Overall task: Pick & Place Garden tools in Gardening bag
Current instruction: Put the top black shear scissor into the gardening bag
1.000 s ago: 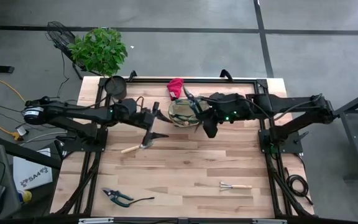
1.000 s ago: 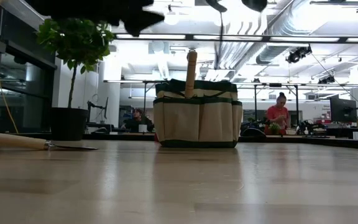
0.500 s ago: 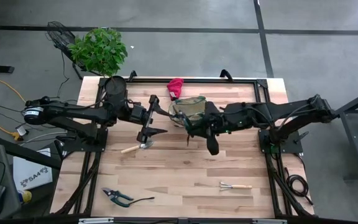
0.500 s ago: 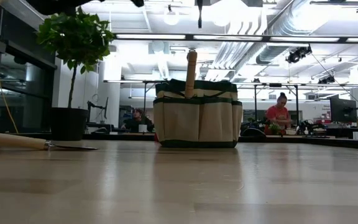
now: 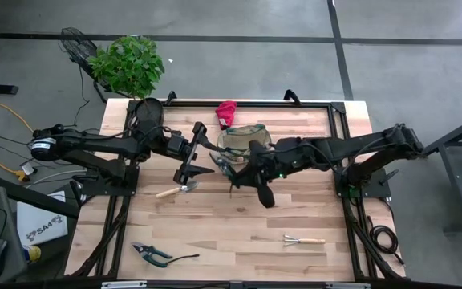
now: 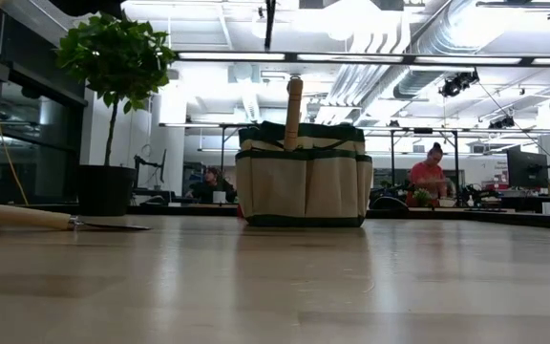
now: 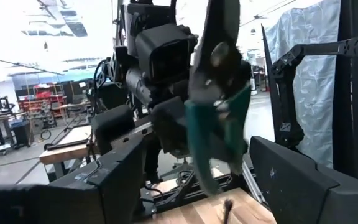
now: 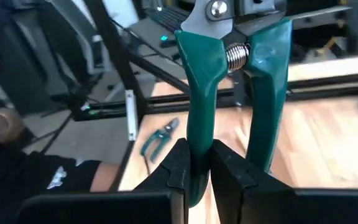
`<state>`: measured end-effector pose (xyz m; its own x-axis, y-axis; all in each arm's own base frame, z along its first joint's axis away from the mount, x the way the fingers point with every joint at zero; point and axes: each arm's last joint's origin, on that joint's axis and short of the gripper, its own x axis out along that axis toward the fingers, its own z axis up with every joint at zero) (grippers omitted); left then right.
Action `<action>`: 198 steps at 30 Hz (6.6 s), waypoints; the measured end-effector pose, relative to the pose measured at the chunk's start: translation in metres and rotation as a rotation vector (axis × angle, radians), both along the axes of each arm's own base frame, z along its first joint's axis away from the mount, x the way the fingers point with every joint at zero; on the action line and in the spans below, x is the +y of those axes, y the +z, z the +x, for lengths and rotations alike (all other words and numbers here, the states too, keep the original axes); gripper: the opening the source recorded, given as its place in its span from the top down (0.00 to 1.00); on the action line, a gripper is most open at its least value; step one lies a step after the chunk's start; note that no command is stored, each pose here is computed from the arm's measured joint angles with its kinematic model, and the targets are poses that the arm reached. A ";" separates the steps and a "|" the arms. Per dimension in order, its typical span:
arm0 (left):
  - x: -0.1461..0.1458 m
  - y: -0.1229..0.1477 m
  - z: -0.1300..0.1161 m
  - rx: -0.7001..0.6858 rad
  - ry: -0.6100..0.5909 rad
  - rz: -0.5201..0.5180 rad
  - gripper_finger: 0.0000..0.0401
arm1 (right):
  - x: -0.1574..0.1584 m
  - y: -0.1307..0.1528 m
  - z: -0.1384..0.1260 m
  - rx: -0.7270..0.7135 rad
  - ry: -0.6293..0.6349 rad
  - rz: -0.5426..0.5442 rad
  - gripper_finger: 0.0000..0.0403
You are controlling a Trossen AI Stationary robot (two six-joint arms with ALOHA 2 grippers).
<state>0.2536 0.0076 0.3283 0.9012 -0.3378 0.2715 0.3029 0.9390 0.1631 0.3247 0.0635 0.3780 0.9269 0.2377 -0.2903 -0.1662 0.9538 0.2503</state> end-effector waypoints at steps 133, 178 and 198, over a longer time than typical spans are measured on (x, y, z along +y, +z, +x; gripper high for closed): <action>0.029 -0.044 0.028 0.428 0.073 -0.835 0.90 | 0.061 -0.086 0.017 0.542 -0.023 -1.919 0.73; 0.027 -0.044 0.027 0.456 0.008 -0.842 0.90 | 0.053 -0.086 0.027 0.472 0.314 -2.114 0.46; 0.027 -0.045 0.027 0.469 0.001 -0.854 0.90 | 0.055 -0.086 0.028 0.440 0.360 -2.121 0.86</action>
